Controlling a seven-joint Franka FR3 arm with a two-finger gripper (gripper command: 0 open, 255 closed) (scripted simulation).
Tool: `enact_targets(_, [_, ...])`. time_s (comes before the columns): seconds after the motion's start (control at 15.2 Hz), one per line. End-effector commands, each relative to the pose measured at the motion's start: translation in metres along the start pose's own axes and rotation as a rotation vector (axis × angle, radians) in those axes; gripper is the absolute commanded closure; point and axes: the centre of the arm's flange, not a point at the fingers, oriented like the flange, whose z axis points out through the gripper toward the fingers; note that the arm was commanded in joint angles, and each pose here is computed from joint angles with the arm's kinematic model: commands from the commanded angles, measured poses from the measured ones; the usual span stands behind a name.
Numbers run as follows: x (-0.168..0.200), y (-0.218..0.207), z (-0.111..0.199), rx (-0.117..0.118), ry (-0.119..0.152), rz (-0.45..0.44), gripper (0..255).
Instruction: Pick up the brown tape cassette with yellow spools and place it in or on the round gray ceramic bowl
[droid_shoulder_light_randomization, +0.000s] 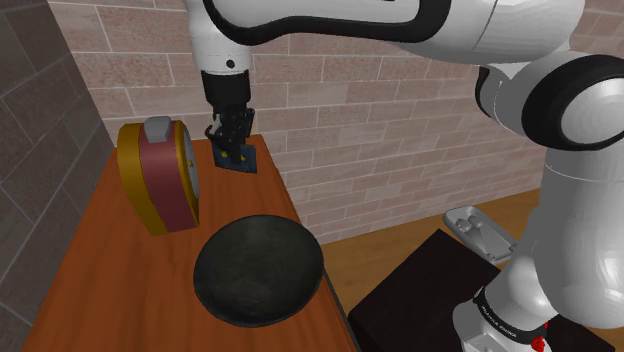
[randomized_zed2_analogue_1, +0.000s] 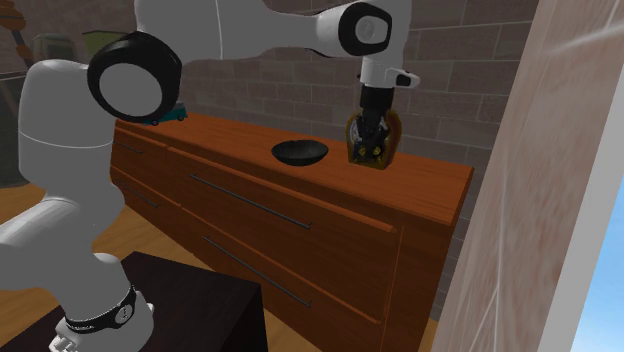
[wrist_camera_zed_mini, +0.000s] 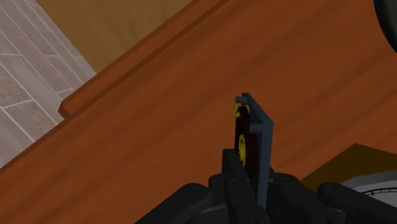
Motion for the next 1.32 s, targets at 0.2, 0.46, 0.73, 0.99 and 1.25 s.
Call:
enact_targets(0.2, [0.000,-0.001,-0.028,0.000,0.000,0.000,255])
enact_targets(0.46, [-0.001,-0.001,-0.049,0.000,0.000,0.000,255])
enact_targets(0.73, [-0.002,-0.002,-0.068,0.000,0.000,0.000,255])
enact_targets(0.99, [-0.035,-0.044,-0.065,0.000,0.000,0.000,255])
enact_targets(1.25, [-0.067,-0.085,-0.062,0.000,0.000,0.000,255])
